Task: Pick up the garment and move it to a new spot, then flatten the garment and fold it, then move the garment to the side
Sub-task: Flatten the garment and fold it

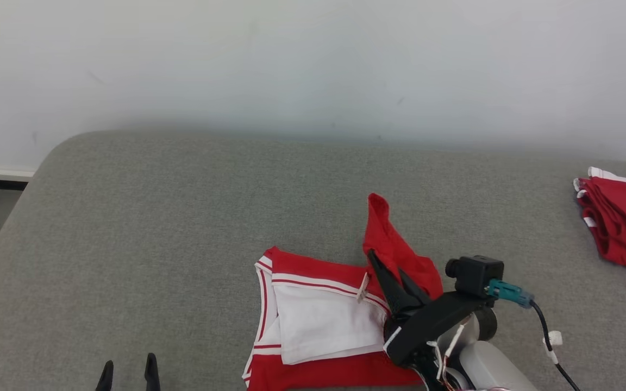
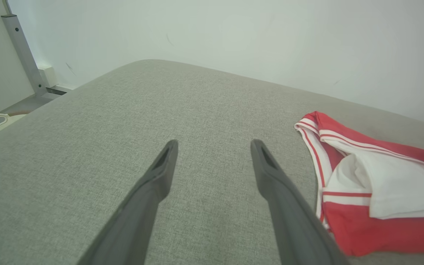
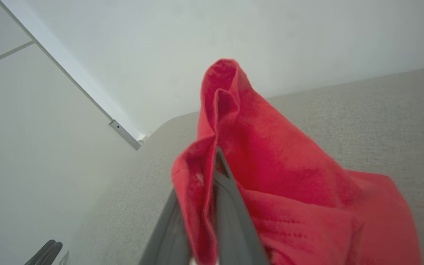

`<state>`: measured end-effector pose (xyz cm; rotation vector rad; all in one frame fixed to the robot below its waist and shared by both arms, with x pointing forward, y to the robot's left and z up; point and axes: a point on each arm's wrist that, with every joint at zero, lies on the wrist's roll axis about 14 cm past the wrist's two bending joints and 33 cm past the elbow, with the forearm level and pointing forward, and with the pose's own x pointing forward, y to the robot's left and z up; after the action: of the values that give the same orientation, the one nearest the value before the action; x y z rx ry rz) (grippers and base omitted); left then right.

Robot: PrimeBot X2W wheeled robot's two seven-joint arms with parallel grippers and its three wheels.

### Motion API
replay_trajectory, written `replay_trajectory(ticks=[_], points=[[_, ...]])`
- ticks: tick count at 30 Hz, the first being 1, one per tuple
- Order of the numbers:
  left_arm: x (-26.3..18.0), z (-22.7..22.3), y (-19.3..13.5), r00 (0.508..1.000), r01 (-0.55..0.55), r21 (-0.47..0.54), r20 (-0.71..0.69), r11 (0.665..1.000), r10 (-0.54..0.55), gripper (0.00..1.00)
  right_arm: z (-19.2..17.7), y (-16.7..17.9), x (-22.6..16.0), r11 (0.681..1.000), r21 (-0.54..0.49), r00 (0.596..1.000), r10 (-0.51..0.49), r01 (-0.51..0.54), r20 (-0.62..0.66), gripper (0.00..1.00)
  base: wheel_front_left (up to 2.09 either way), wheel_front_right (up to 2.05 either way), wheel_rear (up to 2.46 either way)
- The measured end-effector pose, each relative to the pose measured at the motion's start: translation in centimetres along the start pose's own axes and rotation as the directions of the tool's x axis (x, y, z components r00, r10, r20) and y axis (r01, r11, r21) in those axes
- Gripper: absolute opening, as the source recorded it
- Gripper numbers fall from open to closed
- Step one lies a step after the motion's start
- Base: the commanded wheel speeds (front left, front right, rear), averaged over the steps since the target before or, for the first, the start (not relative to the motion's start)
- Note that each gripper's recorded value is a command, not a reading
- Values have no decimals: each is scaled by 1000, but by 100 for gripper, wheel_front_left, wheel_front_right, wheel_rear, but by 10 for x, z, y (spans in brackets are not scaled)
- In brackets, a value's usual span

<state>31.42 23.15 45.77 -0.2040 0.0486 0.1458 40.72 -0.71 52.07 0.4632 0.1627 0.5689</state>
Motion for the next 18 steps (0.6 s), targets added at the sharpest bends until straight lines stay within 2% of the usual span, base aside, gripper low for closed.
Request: replay_trajectory(ticks=[6, 10, 18], points=[[-3, 4, 0, 1000, -3, -6, 14, 1000, 3, 100, -19, 23, 22, 998, 9, 997, 55, -55, -59, 0, 0, 0, 0], [-5, 7, 2, 999, -22, -20, 25, 1000, 22, 100, -41, 40, 32, 994, 51, 987, 106, -100, -122, 0, 0, 0, 0], [-15, 6, 10, 998, -55, -21, 22, 998, 56, 100, -87, 52, 42, 990, 60, 962, 136, -125, -238, 0, 0, 0, 0]])
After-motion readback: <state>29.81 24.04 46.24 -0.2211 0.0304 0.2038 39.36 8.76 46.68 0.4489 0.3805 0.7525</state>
